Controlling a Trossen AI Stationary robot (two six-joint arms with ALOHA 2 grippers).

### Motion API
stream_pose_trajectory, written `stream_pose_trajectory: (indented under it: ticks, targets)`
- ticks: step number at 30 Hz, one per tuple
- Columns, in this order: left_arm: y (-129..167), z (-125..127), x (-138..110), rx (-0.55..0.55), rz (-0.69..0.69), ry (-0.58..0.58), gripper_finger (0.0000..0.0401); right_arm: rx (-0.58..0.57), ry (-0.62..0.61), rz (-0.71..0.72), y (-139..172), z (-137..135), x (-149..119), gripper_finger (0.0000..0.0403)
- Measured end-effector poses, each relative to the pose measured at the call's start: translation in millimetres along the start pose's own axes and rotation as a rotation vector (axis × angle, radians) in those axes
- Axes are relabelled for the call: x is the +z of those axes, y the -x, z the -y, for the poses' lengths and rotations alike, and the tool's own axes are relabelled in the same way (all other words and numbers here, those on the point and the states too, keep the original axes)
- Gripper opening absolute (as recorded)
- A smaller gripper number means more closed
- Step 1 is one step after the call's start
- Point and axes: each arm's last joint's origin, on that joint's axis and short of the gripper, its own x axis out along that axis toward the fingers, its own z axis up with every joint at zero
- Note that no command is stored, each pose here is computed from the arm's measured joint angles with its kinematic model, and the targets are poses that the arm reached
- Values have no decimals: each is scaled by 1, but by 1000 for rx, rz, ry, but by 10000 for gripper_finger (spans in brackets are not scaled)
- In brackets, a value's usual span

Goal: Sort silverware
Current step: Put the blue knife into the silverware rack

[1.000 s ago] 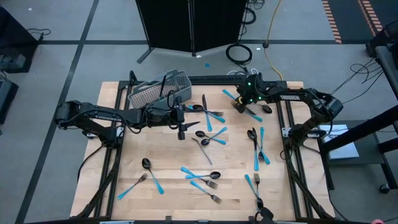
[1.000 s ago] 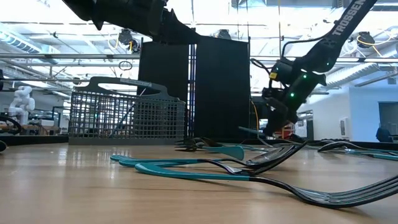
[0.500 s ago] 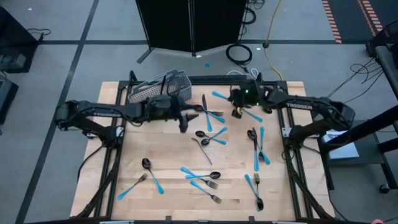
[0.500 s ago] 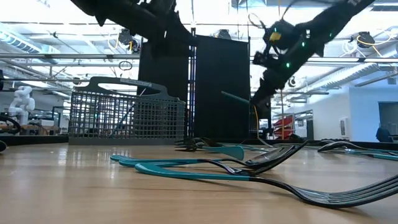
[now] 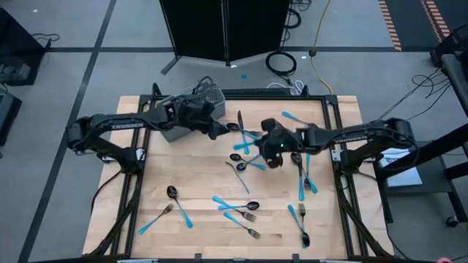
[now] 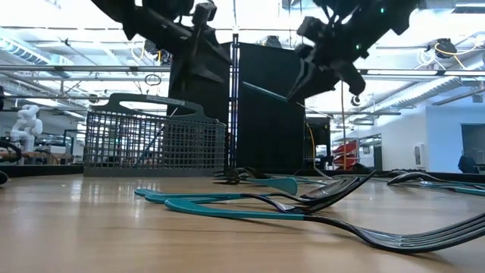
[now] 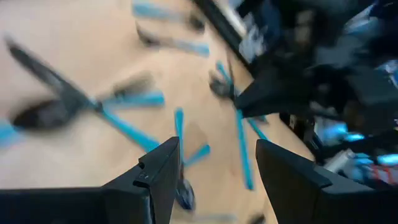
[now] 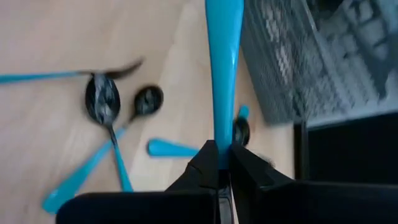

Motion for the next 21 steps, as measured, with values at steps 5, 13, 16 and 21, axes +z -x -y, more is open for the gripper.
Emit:
stream_pose_trajectory:
  ticks: [5,13,16,21]
  targets:
    - [-26,-7,-13,-22,-129,103,207,6,94,34,-3,-16,28,6]
    - [-56,1,-28,-160,-227,132,207,36,212,-29,-25,-35,51,6]
    - [-62,2,-36,-145,-270,134,207,49,224,-34,-33,-41,56,6]
    - [-71,8,-51,-142,-329,122,207,37,235,-42,-43,-45,62,6]
